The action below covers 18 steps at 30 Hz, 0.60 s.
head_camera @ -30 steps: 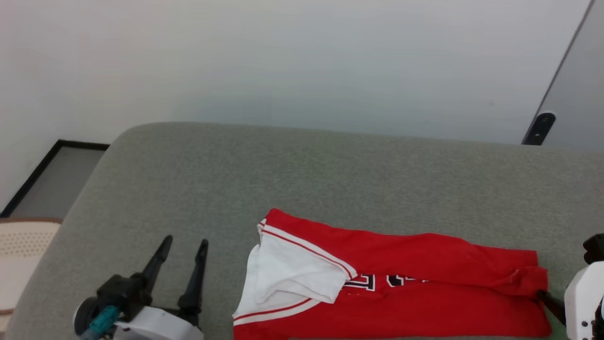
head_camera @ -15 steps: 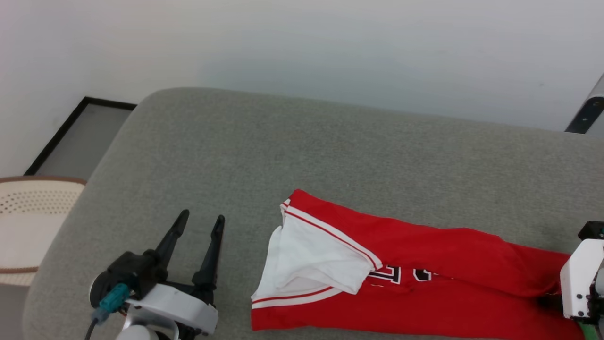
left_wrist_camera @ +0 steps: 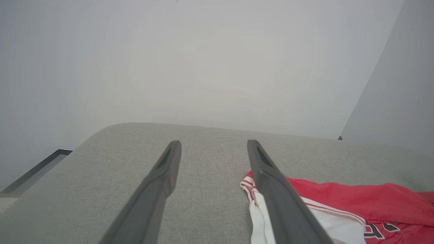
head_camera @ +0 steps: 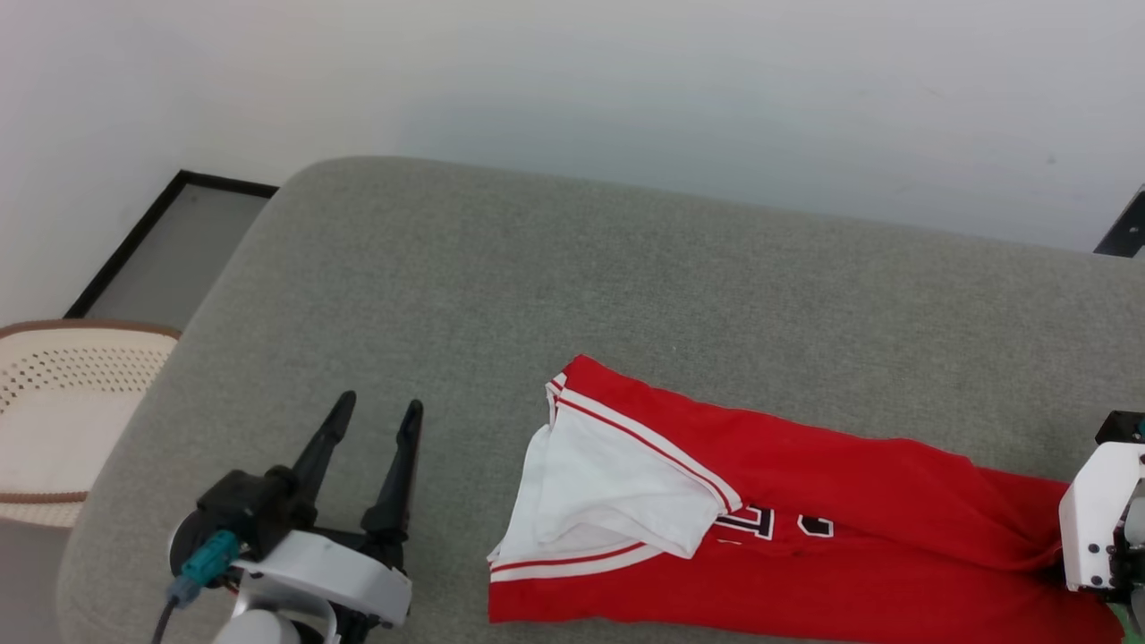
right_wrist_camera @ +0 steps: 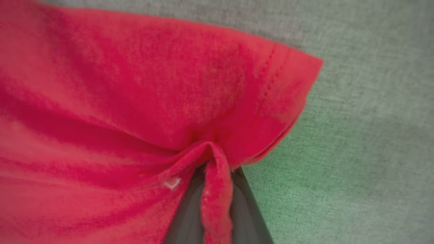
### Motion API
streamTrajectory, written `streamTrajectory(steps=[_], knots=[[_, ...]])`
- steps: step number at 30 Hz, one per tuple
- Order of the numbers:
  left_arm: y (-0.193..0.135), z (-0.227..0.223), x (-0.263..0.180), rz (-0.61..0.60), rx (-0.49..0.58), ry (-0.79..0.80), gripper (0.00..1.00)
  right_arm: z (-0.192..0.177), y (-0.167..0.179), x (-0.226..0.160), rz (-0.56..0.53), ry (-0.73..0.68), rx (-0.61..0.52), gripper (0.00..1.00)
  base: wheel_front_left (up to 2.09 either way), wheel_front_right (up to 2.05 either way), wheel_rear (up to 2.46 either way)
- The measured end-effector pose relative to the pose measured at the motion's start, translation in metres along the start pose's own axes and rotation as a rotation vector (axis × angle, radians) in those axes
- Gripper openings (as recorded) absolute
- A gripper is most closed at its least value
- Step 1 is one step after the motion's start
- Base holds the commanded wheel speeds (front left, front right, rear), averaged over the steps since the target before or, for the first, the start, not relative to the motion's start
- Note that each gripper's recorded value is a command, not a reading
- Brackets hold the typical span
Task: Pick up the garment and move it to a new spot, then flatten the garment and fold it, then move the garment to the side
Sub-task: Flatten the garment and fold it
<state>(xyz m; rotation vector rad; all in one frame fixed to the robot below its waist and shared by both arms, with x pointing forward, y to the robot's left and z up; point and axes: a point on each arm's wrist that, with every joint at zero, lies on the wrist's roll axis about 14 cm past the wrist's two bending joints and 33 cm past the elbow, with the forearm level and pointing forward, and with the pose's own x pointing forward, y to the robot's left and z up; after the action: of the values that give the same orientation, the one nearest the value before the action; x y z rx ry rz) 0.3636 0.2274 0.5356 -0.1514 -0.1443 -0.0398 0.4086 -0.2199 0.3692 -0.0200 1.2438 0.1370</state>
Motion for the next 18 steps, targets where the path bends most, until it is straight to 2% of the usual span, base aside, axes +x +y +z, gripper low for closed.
streamTrajectory(steps=[8, 15, 18], knots=[[0.006, 0.010, -0.004, 0.013, 0.002, -0.026, 1.00, 0.012, -0.011, -0.014, -0.004, -0.070, 0.024, 0.00, 0.00, 0.00, 0.00], [0.008, 0.013, -0.007, 0.017, -0.006, -0.038, 1.00, 0.016, -0.059, -0.038, -0.106, -0.119, 0.057, 0.00, 0.00, 0.00, 0.00], [0.007, 0.013, -0.009, 0.016, -0.009, -0.038, 1.00, 0.021, -0.069, -0.048, -0.127, -0.146, 0.066, 0.00, 0.00, 0.00, 0.00]])
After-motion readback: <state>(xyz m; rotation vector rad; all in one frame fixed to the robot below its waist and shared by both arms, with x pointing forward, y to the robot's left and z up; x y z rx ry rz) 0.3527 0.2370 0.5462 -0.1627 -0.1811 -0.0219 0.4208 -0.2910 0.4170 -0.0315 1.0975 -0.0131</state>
